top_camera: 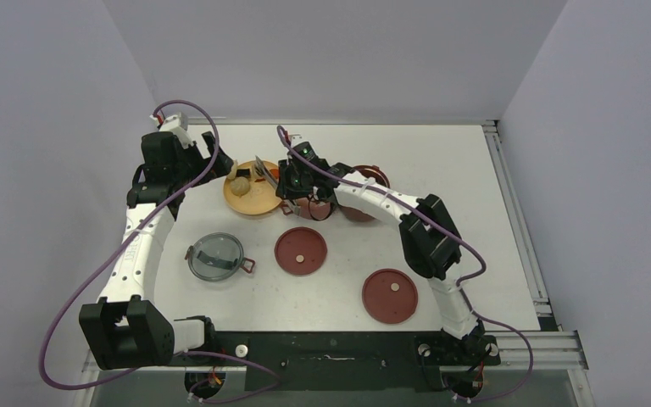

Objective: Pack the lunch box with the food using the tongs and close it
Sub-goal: Pick up the fake food from the plate.

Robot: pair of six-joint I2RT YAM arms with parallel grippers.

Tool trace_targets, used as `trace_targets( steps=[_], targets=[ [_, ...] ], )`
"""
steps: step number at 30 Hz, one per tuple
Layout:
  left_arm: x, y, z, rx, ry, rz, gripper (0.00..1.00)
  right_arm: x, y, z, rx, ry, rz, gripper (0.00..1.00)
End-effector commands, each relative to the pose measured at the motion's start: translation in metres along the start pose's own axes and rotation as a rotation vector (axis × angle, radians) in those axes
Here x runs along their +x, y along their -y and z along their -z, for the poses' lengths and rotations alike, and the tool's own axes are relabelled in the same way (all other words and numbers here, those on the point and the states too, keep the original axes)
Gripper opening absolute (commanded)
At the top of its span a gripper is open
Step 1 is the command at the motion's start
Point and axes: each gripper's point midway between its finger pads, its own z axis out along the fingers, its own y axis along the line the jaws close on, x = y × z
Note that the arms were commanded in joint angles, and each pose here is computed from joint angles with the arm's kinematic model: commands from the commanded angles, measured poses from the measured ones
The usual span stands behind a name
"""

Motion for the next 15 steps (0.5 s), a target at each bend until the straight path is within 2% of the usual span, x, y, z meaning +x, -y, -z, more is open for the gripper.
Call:
trace_targets(
  steps=[1,10,15],
  targets=[
    [-0.024,0.010,0.010,0.036,0.086,-0.012,0.97,-0.054,-0.039,0.047,-0.095,0.162,0.000,0.08],
    [-0.024,0.009,0.010,0.031,0.090,-0.013,0.97,-0.071,-0.045,0.097,-0.087,0.252,0.024,0.06],
    [-0.026,0.008,0.011,0.029,0.095,-0.013,0.97,-0.071,-0.015,0.144,0.061,0.284,0.069,0.07]
  ],
)
